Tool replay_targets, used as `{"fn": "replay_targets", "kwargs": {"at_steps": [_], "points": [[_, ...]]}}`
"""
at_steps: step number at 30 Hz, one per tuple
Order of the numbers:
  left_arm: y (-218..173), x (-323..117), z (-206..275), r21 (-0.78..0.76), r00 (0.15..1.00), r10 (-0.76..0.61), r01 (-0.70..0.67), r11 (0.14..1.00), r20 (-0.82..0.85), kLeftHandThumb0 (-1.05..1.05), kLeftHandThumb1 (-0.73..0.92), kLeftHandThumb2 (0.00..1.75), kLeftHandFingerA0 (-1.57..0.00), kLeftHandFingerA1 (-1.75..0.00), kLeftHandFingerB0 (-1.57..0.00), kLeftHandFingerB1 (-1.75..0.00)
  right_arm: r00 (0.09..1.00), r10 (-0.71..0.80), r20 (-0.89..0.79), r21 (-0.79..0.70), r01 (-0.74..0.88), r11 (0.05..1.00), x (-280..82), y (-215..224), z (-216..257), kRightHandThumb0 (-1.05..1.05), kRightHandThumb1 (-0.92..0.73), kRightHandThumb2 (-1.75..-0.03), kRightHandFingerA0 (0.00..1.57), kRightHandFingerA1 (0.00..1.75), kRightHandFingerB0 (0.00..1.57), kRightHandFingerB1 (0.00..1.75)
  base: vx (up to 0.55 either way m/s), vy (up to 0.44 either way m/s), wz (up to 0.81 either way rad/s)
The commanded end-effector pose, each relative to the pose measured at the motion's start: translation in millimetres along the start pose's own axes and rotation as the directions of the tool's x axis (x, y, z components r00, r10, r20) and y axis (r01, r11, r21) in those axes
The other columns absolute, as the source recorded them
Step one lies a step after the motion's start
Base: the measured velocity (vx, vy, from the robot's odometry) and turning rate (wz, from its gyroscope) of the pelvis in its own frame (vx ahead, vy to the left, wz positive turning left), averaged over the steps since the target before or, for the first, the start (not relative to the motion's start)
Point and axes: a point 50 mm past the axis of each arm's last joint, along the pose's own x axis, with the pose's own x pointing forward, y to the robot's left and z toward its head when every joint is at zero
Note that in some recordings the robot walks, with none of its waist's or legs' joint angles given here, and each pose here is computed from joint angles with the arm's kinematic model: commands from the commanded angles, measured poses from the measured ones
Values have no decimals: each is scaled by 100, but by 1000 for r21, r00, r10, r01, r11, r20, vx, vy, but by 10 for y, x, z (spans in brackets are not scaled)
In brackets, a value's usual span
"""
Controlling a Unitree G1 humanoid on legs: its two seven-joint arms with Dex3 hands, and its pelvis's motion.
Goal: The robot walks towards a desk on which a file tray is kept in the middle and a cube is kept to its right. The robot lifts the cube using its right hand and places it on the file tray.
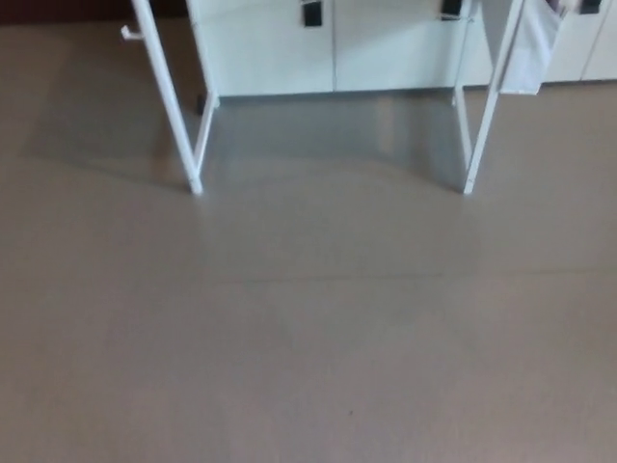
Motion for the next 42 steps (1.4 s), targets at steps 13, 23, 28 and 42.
{"fn": "replay_targets", "kwargs": {"at_steps": [13, 23, 28, 42], "points": [[105, -5, 83, 10, 999, 34, -34, 999, 15, -94, 70, 74, -10, -73, 0, -7, 1000, -16, 24, -26, 17, 1000, -11, 3, 10, -79, -51, -88, 2, 27, 7, 16, 436, 16, -7], [145, -11, 143, 21, 999, 35, -35, 999, 31, -93, 68, 71, -5, -70, 0, -12, 999, -23, 26, -24, 24, 999, 2, 33, 21, -79, -49, -82, 0, 15, 11, 18, 483, -222, 26], [168, 1, 181, 3, 999, 44, -44, 999, 25, -95, 66, 68, -7, -71, 0, -10, 999, -1, 44, 61, -2, 998, 18, 52, 19, -70, -48, -85, 1, 24, 3, 20, 324, 57, -17], [196, -1, 165, 15, 999, 38, -39, 999, 34, -97, 64, 69, -4, -69, 0, -8, 998, 20, 54, 40, -22, 999, 8, 62, 15, -69, -47, -86, 2, 32, 2, 19, 285, 66, -6]]}}
